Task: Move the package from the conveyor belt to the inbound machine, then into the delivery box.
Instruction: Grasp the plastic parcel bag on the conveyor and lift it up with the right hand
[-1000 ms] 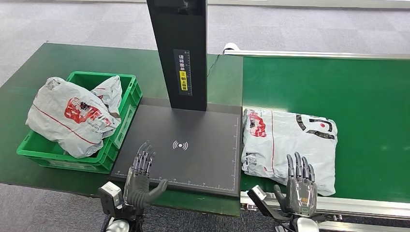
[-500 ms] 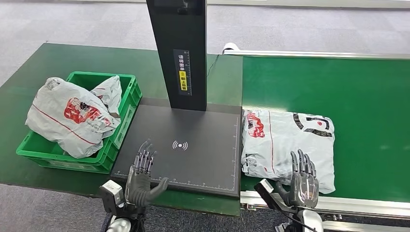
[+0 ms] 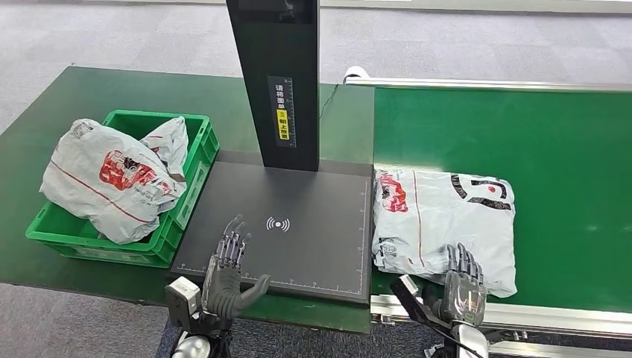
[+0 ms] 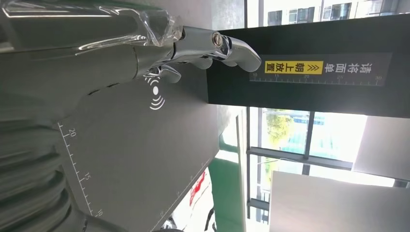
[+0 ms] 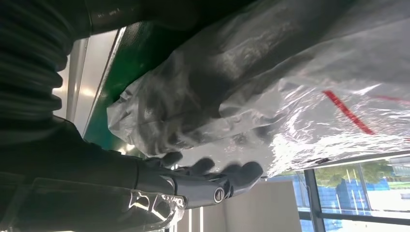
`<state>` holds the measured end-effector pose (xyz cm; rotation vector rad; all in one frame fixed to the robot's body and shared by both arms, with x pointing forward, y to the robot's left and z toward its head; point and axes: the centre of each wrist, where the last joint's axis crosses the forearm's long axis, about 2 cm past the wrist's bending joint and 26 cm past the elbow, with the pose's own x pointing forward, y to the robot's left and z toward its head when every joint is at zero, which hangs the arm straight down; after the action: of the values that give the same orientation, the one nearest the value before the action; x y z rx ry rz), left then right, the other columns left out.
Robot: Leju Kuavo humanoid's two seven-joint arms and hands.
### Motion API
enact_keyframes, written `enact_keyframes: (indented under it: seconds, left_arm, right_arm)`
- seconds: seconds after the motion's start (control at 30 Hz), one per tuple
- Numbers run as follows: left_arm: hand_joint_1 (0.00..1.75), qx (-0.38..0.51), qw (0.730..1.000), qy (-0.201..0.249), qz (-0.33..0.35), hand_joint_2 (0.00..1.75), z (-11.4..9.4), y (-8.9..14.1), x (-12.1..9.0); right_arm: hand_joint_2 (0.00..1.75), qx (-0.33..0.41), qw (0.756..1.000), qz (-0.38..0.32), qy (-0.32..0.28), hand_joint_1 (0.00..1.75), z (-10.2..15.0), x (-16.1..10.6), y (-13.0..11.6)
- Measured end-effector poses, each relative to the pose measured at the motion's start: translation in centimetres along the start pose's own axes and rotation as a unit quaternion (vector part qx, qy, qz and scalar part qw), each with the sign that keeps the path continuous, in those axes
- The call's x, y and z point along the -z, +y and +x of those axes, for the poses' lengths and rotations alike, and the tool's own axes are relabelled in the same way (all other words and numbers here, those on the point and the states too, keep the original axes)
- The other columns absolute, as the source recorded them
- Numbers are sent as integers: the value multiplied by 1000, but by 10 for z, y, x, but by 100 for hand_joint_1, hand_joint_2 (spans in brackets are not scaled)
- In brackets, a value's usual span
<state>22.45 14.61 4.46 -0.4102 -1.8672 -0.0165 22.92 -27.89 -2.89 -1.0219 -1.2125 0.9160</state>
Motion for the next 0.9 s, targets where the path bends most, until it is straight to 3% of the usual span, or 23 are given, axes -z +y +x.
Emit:
enact_keyframes:
  seconds: [0.3,0.6,0.73,0.9]
  left_arm:
    - [0,5,1000,2,-1,175,0,0,0]
    - [0,7,1000,5,-1,175,-1,0,-2]
    - [0,7,1000,6,3,175,-2,1,-2]
    - [0,8,1000,6,10,175,-2,3,-3]
  right_arm:
    - [175,-20,1000,-22,-8,175,-1,5,-9]
    - [175,-22,992,-95,-79,175,12,-7,-29]
    - [175,23,982,-147,-118,175,18,-15,-38]
    - [175,136,964,-220,-62,175,18,-25,-41]
